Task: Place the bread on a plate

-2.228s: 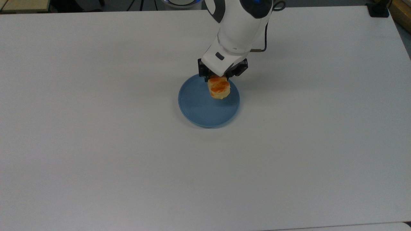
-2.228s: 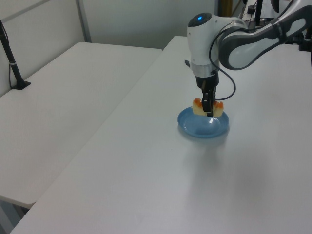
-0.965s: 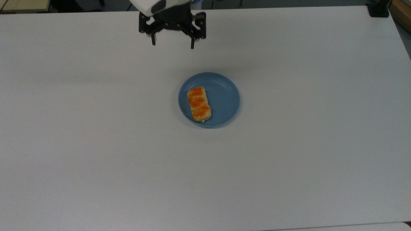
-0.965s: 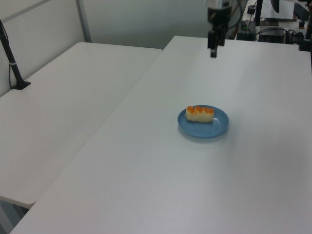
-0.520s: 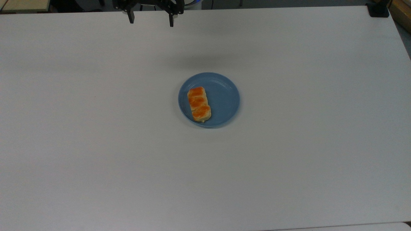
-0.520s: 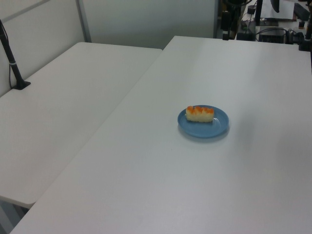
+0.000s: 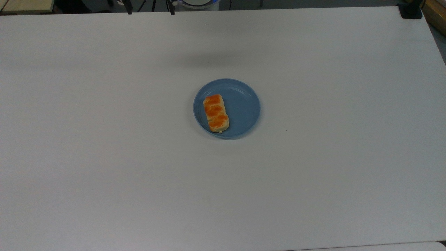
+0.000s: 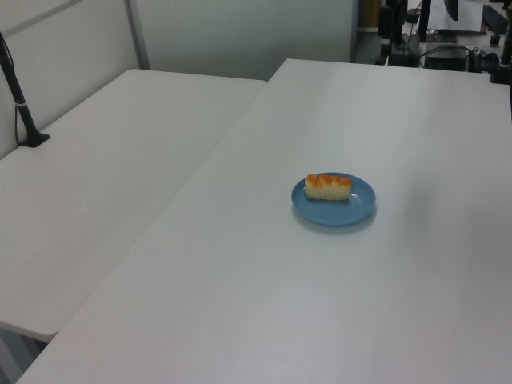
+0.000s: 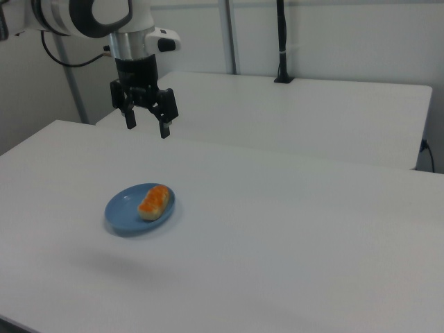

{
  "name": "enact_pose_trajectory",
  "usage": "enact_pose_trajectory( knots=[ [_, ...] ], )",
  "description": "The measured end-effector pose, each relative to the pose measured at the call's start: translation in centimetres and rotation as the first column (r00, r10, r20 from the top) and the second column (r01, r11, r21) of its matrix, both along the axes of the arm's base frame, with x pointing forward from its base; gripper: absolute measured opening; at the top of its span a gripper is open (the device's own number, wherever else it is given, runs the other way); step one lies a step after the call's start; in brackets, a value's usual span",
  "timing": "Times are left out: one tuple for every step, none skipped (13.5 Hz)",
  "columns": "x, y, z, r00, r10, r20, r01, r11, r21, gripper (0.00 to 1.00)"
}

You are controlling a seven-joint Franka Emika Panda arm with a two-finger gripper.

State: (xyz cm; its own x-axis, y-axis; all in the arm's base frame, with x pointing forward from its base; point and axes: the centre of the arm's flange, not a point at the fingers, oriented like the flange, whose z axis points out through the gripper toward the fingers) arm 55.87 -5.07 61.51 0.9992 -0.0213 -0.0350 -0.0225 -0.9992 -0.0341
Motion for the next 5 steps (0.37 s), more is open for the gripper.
enact_pose_trajectory(
  knots=[
    [0.02, 0.23, 0.00, 1.000, 0.004, 0.000, -0.004, 1.000, 0.000, 1.00],
    [0.03, 0.39, 0.00, 1.000, 0.007, 0.000, -0.007, 1.000, 0.000, 1.00],
    [0.04, 0.44, 0.00, 1.000, 0.008, 0.000, -0.008, 1.000, 0.000, 1.00],
    [0.04, 0.44, 0.00, 1.000, 0.009, 0.000, -0.009, 1.000, 0.000, 1.00],
    [0.04, 0.44, 0.00, 1.000, 0.009, 0.000, -0.009, 1.000, 0.000, 1.00]
  ],
)
